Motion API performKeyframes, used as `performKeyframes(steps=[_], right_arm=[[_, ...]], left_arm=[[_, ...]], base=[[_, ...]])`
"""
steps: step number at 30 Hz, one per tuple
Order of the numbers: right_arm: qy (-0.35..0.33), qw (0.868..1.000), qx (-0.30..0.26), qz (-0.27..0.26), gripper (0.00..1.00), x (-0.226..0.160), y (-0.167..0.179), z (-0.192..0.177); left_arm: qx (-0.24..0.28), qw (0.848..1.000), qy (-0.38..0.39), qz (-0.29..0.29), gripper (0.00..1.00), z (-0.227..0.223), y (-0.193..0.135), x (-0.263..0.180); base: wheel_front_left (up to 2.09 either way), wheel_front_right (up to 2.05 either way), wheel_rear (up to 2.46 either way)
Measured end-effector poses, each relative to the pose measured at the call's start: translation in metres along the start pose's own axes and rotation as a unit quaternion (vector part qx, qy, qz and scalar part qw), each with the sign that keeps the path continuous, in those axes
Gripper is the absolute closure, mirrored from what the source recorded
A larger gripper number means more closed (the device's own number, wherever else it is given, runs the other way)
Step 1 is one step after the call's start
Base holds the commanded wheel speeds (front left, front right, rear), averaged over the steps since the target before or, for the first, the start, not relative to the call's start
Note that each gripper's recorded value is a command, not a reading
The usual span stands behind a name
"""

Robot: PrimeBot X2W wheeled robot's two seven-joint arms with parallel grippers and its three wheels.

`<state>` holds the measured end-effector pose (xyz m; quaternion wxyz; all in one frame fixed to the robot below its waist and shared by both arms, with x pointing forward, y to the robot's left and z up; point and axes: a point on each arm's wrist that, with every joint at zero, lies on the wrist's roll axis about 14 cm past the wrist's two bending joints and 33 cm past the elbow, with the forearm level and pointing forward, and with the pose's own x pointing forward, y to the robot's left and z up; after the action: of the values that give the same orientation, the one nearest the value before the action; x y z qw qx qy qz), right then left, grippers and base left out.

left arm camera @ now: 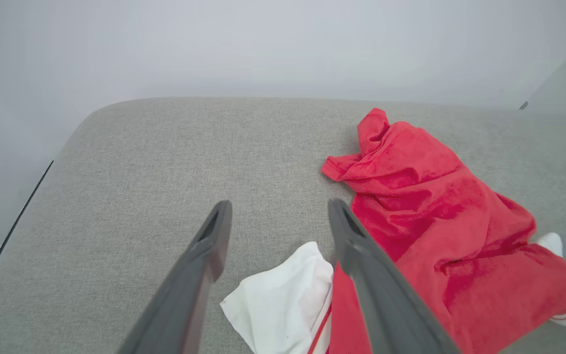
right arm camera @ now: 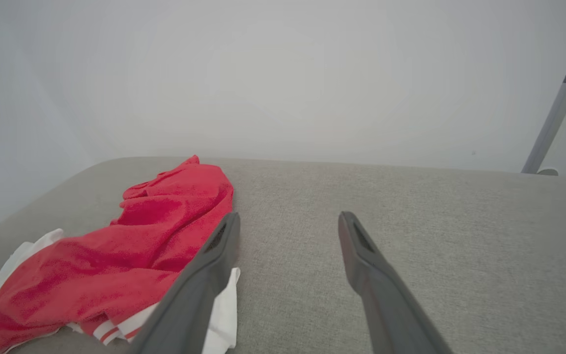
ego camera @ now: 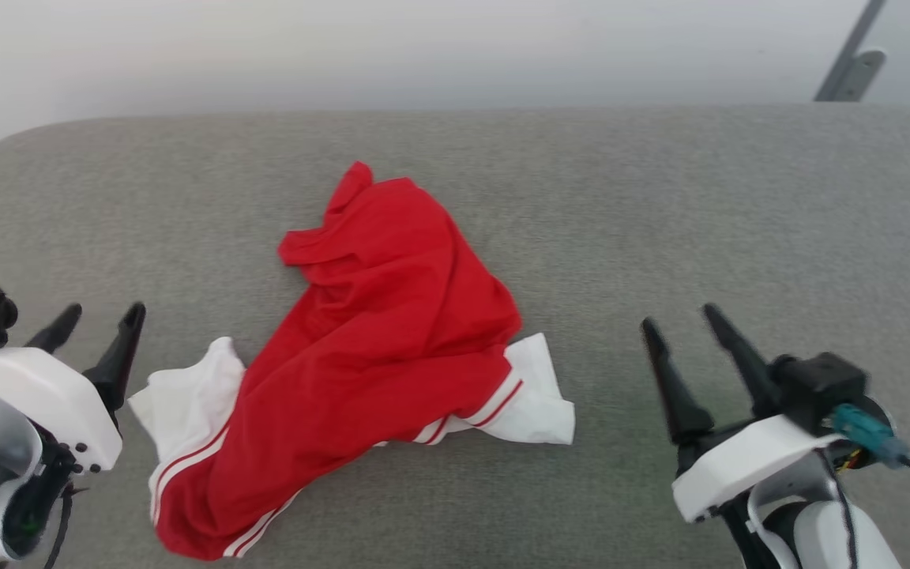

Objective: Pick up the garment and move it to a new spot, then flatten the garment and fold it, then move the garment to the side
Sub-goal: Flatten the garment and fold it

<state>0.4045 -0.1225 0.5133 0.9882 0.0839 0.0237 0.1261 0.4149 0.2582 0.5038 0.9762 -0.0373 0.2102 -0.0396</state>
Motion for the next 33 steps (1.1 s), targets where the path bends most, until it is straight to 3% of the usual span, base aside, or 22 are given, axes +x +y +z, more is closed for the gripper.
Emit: performKeyframes(steps=[6, 11, 17, 28, 29, 30, 33], right_arm=[[0.097, 0.994, -0.006, 0.06, 0.0, 0.004, 0.026, -0.037], [0.19, 0.976, -0.024, 0.105, 0.0, 0.007, 0.041, -0.068], [0.288, 0.943, -0.062, 0.156, 0.0, 0.014, 0.055, -0.098], [0.421, 0.868, -0.146, 0.222, 0.0, 0.023, 0.072, -0.154], [0.426, 0.865, -0.143, 0.224, 0.89, 0.025, 0.074, -0.156], [0.429, 0.861, -0.152, 0.227, 1.0, 0.027, 0.074, -0.158], [0.432, 0.86, -0.142, 0.23, 1.0, 0.032, 0.077, -0.155]], left_arm=[[0.008, 0.994, -0.106, 0.022, 0.0, 0.018, 0.011, -0.023], [0.005, 0.984, -0.171, 0.048, 0.0, 0.023, 0.02, -0.045], [-0.012, 0.974, -0.211, 0.084, 0.0, 0.015, 0.027, -0.067], [-0.064, 0.961, -0.228, 0.143, 0.0, -0.013, 0.043, -0.1], [-0.063, 0.961, -0.228, 0.145, 0.0, -0.016, 0.043, -0.102], [-0.065, 0.96, -0.229, 0.149, 0.0, -0.018, 0.044, -0.104], [-0.073, 0.956, -0.237, 0.157, 0.0, -0.019, 0.048, -0.11]], base=[[0.0, 0.0, 0.0], [0.0, 0.0, 0.0], [0.0, 0.0, 0.0], [0.0, 0.0, 0.0], [0.0, 0.0, 0.0], [0.0, 0.0, 0.0], [0.0, 0.0, 0.0]])
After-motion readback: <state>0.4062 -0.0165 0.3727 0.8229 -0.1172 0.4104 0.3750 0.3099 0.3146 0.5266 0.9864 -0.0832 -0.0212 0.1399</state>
